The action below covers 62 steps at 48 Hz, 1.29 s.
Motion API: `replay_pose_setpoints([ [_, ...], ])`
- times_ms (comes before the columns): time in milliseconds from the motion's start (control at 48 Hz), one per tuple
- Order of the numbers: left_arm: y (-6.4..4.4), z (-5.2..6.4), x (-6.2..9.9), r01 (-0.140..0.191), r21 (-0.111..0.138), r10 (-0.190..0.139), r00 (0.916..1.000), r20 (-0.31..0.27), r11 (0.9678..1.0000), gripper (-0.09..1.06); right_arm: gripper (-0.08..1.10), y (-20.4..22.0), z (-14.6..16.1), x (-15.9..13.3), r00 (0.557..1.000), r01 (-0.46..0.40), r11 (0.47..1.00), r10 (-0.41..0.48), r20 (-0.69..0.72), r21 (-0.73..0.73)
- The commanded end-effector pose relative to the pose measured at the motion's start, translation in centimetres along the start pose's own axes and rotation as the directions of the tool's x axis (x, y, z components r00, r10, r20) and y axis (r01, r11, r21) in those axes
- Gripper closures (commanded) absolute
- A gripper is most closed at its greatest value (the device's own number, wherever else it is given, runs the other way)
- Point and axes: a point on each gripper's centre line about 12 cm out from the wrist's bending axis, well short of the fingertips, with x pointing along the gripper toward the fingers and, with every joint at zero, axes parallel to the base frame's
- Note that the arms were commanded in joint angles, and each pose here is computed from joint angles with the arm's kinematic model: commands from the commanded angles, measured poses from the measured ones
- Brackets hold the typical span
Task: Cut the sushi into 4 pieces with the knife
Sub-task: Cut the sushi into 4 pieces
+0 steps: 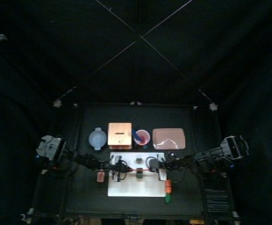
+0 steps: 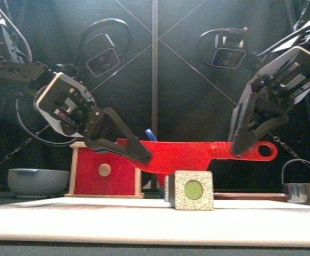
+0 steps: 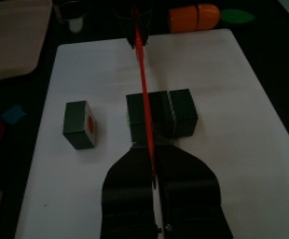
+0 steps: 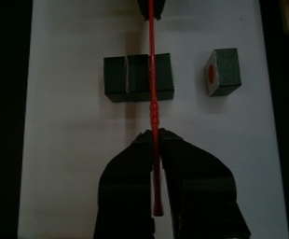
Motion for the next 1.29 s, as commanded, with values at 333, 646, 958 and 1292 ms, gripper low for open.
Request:
replay_pose_setpoints([
  [333,-0.5,-0.6,0.6,0.017,0.001,-0.017,0.9990,-0.042,0.9999,0.91,0.94,0.3,0.5,0.1,1.000,-0.009,1.000,0.009,0.012,-0.004],
  [646,-0.5,-1.7,1.1,0.013,-0.004,-0.013,0.9965,-0.083,0.9999,0.91,0.94,0.1,-0.5,1.2,1.000,-0.002,1.000,0.003,-0.030,0.018],
  [958,0.3,-5.8,3.1,-0.067,-0.062,0.053,0.9771,-0.206,0.9958,0.92,0.94,-0.7,-3.0,4.0,0.990,0.026,0.999,-0.020,-0.139,0.044],
  [1292,2.3,-4.9,3.2,-0.114,-0.090,0.095,0.9780,-0.185,0.9894,0.92,0.94,-1.8,-2.0,2.8,0.992,0.059,0.996,-0.052,-0.117,0.060],
])
